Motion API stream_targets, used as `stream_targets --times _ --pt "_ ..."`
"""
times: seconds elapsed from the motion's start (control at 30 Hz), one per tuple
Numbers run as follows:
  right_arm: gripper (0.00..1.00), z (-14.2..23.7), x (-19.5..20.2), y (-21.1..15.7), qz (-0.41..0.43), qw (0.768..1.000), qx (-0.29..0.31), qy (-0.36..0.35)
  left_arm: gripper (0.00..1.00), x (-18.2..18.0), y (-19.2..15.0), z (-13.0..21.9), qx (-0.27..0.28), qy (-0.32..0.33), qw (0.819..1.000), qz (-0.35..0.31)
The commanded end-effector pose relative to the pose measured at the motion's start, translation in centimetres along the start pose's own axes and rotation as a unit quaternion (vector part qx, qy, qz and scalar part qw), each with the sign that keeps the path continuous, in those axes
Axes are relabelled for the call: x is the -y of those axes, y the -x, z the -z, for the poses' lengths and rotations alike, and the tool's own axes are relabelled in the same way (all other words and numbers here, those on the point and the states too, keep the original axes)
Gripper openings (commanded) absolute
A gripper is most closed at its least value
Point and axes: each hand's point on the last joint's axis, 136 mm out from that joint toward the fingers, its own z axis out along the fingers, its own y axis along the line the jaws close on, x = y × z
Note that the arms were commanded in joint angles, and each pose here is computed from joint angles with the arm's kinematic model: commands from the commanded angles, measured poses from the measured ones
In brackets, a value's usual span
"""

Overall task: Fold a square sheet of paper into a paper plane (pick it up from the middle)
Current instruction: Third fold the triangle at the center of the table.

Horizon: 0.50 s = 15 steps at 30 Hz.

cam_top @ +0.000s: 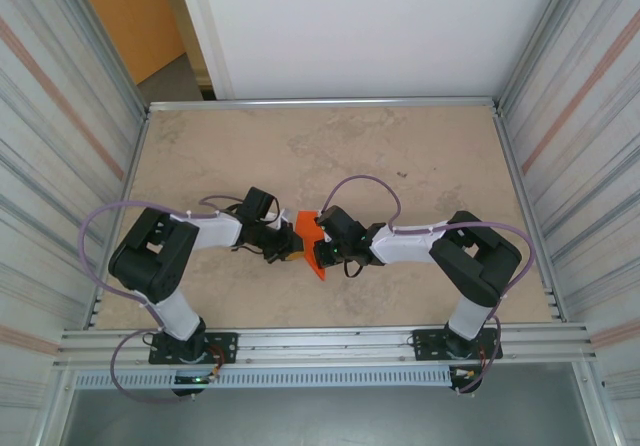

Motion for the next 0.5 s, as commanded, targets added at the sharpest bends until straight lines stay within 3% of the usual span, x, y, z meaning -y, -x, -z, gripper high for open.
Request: stream_targets --times 0.0,0.47 --pt "0.00 -0.7 2.4 -2.7 -0.018 0.998 -0.052 -0.042 0.10 -0.2 0.2 -0.3 -0.004 0.012 1.000 -0.009" --pt "0.00 -0.5 2.3 -2.5 -0.018 0.998 -0.048 -0.040 0.10 -1.5 0.1 -0.7 -0.007 0.037 0.999 0.000"
